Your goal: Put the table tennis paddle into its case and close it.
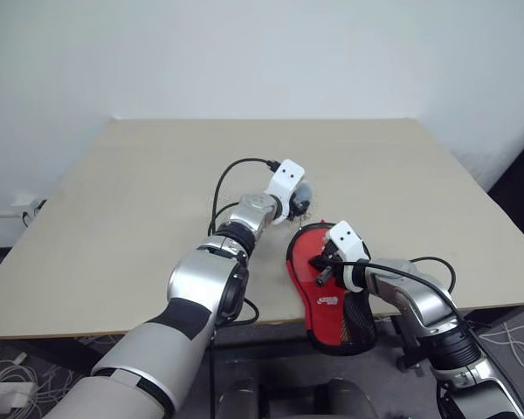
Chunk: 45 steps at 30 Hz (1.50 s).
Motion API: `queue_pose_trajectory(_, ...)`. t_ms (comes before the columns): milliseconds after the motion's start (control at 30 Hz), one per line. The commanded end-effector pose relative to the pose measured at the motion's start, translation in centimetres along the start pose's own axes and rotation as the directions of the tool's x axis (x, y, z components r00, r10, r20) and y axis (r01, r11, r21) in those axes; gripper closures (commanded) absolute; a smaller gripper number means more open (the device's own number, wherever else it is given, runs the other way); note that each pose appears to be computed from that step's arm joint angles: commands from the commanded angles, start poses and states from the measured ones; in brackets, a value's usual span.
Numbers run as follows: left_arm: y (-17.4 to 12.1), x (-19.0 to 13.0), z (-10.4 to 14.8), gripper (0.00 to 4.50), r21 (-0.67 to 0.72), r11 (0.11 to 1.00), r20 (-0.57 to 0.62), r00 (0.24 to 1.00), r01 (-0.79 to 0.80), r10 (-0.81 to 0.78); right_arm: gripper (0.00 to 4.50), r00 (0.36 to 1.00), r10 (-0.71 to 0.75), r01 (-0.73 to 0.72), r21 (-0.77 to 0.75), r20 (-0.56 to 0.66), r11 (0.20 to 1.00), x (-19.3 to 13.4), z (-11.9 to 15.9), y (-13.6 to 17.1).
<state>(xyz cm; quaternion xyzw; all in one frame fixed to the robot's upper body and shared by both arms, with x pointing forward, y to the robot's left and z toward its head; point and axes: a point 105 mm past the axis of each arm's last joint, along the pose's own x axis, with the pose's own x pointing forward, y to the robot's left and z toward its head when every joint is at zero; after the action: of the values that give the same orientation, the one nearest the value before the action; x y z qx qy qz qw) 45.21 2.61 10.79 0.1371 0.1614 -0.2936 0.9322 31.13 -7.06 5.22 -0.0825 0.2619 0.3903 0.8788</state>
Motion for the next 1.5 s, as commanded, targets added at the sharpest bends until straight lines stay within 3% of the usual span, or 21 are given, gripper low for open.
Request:
queue_pose_trajectory(33, -0.4, -0.9, 3.5, 0.41, 0.111, 0.982, 0.082, 0.983, 0.155, -0.164, 4.50, 0.989, -0.009, 0.017, 0.056, -0.147, 0.998, -0.1, -3.9, -0.6)
queue_pose_trajectory(233, -0.2, -2.1, -0.4, 0.41, 0.151, 0.943, -0.014, 0.954, 0.297, -0.299, 4.50, 0.991, -0.004, 0.010, 0.049, -0.134, 0.999, 0.0, -3.4, -0.9)
queue_pose_trajectory(433, 0.8, -4.3, -4.0, 0.41, 0.086, 0.924, -0.059, 0.928, 0.372, -0.368, 4.50, 0.993, -0.024, 0.032, 0.066, -0.118, 0.997, -0.2, -2.9, -1.7)
queue_pose_trajectory(767, 2.2, -14.2, -7.2, 0.41, -0.008, 0.892, 0.047, 0.891, 0.452, -0.451, 4.50, 0.989, -0.126, 0.130, 0.060, -0.074, 0.990, -1.3, -2.5, -4.5)
queue_pose_trajectory(1167, 0.9, -19.0, -5.2, 0.41, 0.110, 0.855, 0.130, 0.846, 0.507, -0.518, 4.50, 0.972, -0.235, 0.235, 0.070, -0.006, 0.969, -1.1, -1.5, -7.0)
queue_pose_trajectory(1500, 1.1, -21.5, -0.5, 0.41, 0.161, 0.843, 0.280, 0.795, 0.513, -0.537, 4.50, 0.964, -0.267, 0.266, 0.075, 0.011, 0.961, -0.8, -1.4, -7.4)
